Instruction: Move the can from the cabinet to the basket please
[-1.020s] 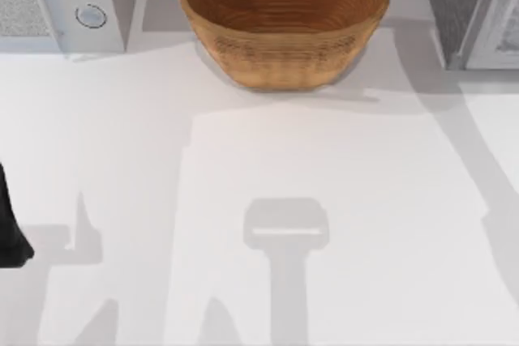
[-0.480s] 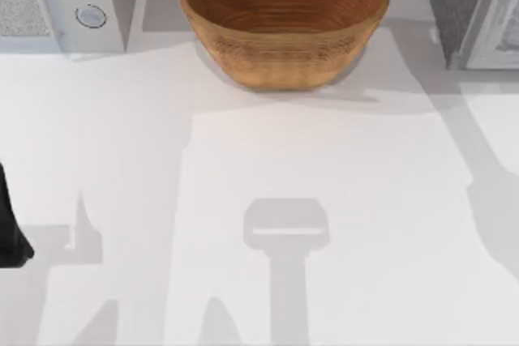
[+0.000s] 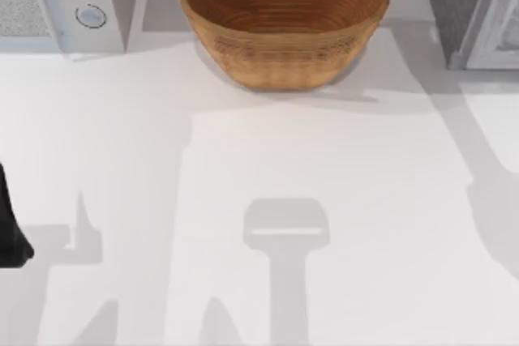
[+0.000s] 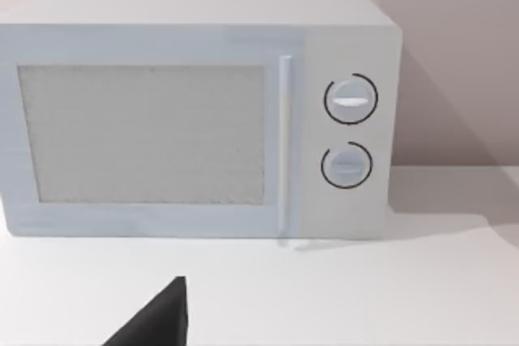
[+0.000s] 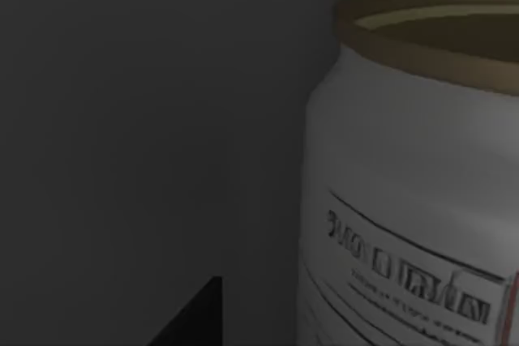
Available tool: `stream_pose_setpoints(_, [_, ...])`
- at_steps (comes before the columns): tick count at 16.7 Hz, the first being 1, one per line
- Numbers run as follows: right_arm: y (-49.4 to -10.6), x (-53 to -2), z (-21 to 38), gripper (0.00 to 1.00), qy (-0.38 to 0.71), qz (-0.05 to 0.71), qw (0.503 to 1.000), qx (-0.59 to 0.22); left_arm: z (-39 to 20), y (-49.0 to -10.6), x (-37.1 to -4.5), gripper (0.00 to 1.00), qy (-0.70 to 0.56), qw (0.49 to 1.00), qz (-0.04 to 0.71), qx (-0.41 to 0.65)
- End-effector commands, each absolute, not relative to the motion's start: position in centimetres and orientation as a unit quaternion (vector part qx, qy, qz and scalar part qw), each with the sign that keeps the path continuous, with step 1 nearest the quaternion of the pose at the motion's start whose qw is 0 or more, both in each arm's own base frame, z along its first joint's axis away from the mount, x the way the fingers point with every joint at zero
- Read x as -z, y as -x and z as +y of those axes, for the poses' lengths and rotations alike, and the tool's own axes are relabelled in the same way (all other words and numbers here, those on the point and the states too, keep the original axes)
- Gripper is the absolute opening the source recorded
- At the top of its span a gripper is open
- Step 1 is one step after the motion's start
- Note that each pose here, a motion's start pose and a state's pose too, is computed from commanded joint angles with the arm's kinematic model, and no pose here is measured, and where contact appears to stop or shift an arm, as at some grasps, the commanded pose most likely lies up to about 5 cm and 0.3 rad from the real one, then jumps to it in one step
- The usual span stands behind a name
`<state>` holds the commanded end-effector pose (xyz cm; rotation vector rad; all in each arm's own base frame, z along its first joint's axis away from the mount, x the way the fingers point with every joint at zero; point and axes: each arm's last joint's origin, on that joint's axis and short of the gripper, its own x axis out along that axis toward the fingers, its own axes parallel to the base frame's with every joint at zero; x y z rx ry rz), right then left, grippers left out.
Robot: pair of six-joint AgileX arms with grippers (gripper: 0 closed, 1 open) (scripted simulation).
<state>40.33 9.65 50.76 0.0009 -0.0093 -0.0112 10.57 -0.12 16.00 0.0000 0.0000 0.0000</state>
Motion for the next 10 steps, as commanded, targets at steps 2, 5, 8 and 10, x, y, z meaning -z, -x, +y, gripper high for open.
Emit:
stream_pose_setpoints(2, [-40.33, -50.76, 9.65, 0.55, 0.0, -0.005, 1.0, 0.006, -0.12, -10.57, -16.0, 1.0, 0.0, 1.0, 0.0, 0.0])
stream_pose_setpoints(5, [-40.33, -50.76, 9.65, 0.32, 0.0, -0.005, 1.0, 0.006, -0.12, -10.57, -16.0, 1.0, 0.0, 1.0, 0.0, 0.0])
stream_pose_setpoints(8, [-40.33, -50.76, 9.65, 0.1, 0.0, -0.005, 1.0, 0.006, -0.12, -10.57, -16.0, 1.0, 0.0, 1.0, 0.0, 0.0])
stream_pose_setpoints(10, [-40.33, -50.76, 9.65, 0.0, 0.0, -0.005, 1.0, 0.006, -0.12, -10.57, -16.0, 1.0, 0.0, 1.0, 0.0, 0.0])
